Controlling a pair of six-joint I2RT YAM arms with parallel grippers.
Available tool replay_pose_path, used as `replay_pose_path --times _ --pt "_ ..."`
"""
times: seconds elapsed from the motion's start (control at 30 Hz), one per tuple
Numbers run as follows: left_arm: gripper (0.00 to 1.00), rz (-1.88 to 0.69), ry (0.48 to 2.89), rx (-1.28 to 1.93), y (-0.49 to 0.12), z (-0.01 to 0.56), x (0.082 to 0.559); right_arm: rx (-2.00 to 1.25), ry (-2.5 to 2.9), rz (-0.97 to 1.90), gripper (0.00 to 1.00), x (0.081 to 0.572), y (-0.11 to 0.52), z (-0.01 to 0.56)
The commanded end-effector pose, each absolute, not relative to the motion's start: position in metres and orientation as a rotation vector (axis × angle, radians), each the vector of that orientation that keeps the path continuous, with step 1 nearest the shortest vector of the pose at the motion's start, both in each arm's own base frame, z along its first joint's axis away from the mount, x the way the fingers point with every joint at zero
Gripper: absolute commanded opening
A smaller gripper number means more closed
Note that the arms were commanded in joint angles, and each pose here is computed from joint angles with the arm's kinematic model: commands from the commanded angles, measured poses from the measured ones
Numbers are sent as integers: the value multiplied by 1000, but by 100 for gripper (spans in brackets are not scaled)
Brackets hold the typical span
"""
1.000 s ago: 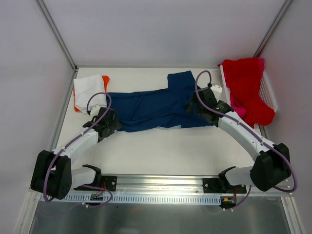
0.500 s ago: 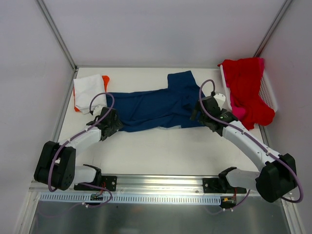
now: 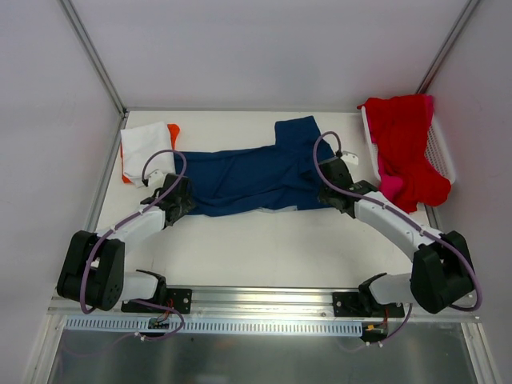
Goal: Fold and stack the t-shirts
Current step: Fold the tshirt
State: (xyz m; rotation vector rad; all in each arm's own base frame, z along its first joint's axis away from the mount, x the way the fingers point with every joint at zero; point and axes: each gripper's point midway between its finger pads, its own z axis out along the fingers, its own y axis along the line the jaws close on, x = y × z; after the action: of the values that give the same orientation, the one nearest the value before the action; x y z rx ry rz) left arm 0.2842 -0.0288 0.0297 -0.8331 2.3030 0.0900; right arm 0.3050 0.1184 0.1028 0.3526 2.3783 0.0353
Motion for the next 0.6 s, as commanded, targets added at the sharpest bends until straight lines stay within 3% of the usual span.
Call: replay_pose_path --times 0.0,0.03,0.57 --pt "68 137 2252 -838 -16 43 292 337 2386 74 6 316 131 94" --pt "68 145 2255 -840 -15 42 291 338 2393 71 1 317 132 90" --pt "58 181 2268 -826 -7 38 287 468 2501 341 0 350 140 21"
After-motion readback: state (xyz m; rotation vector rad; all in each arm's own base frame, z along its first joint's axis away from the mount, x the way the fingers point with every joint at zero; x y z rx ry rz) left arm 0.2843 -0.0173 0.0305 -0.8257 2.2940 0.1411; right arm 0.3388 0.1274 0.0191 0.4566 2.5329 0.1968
